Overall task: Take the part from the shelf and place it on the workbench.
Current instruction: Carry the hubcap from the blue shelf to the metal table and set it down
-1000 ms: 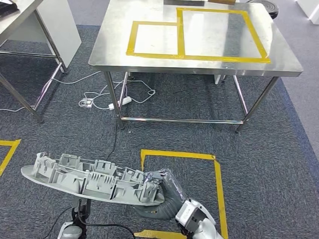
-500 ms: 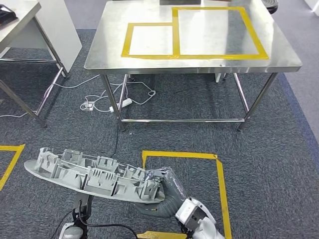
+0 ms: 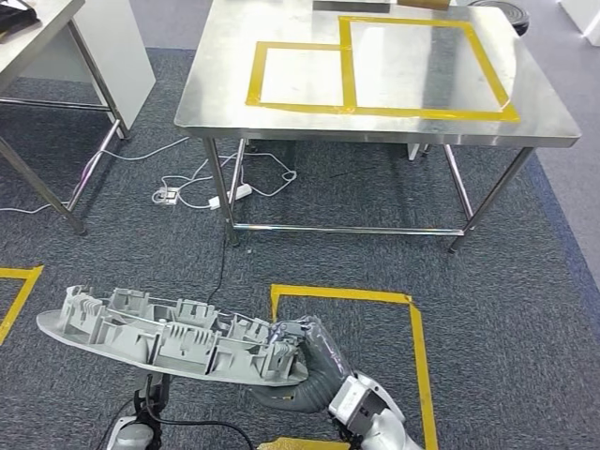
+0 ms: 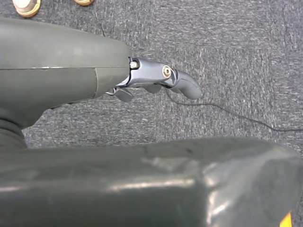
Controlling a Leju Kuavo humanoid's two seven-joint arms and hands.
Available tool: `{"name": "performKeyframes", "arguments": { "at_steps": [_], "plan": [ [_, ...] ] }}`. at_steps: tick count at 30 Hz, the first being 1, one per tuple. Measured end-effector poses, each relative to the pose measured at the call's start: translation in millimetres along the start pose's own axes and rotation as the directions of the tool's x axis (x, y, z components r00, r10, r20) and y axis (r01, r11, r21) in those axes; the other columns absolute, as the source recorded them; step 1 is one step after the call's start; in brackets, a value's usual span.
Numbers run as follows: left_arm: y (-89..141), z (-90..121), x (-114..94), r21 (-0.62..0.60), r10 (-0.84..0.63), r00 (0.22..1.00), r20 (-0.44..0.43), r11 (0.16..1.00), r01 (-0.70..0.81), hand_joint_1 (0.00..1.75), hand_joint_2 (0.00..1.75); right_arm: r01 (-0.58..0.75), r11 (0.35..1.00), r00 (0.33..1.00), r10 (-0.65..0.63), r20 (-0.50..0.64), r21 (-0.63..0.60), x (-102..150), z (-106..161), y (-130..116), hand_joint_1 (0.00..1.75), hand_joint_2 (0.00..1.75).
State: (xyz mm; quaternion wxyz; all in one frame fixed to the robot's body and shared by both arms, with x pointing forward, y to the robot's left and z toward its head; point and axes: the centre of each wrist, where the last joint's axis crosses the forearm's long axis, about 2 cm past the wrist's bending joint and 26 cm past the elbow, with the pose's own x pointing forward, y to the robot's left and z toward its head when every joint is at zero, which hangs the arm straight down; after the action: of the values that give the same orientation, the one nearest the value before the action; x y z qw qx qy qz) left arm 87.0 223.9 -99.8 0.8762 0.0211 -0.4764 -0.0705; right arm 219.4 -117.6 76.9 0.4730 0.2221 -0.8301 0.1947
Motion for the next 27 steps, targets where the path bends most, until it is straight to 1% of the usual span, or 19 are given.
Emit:
{"name": "performKeyframes", "arguments": {
  "at_steps": [3,10,27],
  "plan": [
    [0.3,0.6,-0.8,-0.004,0.004,1.000,-0.004,1.000,-0.004,0.00,0.00,0.001,1.000,1.000,-0.001,-0.002,0.000,-0.1,0.7,0.4,1.75,1.75],
    [-0.6,1.4,-1.7,-0.054,0.071,0.997,-0.006,0.996,-0.071,0.00,0.00,0.001,1.000,1.000,-0.001,0.001,0.002,0.0,-0.4,0.0,1.75,1.75],
    [2.6,1.7,-3.0,-0.056,0.071,0.997,-0.005,0.996,-0.071,0.00,0.00,0.002,1.000,1.000,-0.002,0.000,0.002,-0.2,-1.1,0.5,1.75,1.75]
  ]
}}
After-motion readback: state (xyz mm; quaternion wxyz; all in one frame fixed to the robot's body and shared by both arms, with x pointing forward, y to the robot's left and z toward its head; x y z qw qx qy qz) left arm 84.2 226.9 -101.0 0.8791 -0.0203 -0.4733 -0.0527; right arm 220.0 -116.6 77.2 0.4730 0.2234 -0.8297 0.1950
